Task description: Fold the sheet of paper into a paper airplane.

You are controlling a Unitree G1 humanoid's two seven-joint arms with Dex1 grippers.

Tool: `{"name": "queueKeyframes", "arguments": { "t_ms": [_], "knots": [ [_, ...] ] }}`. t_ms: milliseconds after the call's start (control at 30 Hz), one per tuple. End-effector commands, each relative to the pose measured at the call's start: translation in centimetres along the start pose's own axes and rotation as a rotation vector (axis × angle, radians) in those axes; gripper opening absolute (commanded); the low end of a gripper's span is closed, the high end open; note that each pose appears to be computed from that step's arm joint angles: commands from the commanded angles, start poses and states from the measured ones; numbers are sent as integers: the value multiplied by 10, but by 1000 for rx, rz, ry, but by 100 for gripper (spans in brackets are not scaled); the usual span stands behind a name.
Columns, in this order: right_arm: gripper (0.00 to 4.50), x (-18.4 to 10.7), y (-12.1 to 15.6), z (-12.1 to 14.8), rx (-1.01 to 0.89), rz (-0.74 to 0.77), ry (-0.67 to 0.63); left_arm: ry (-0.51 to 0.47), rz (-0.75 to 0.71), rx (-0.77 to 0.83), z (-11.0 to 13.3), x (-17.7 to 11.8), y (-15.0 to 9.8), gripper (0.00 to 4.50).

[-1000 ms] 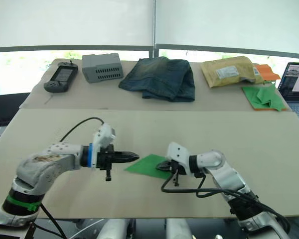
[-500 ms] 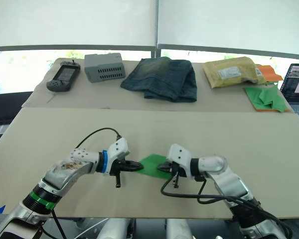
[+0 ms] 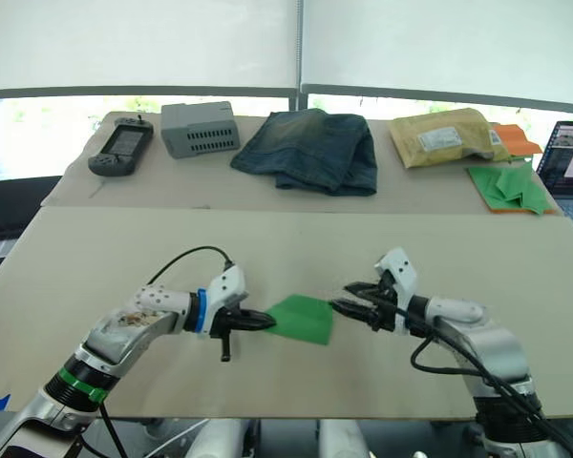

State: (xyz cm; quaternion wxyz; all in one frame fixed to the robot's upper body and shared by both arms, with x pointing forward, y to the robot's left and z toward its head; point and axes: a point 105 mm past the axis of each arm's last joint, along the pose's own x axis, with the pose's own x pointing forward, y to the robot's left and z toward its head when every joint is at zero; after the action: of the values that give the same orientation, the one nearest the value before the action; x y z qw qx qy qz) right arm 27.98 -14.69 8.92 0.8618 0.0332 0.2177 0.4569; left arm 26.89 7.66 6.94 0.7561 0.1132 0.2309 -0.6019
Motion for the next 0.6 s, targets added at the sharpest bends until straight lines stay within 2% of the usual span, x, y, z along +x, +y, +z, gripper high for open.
{"name": "queueKeyframes", "arguments": {
  "t_ms": [33,267,467,600],
  "knots": [
    [299,1,-1,6,89,24,-23,58,-15,-38,-15,4,-5,0],
    [299,6,3,-2,206,89,-1,55,-1,-39,-15,1,-5,0],
    [299,11,14,-1,214,152,-2,52,11,-44,-15,0,-4,0],
    [178,12,17,-1,191,162,4,52,15,-46,-15,0,-3,0]
  ]
}}
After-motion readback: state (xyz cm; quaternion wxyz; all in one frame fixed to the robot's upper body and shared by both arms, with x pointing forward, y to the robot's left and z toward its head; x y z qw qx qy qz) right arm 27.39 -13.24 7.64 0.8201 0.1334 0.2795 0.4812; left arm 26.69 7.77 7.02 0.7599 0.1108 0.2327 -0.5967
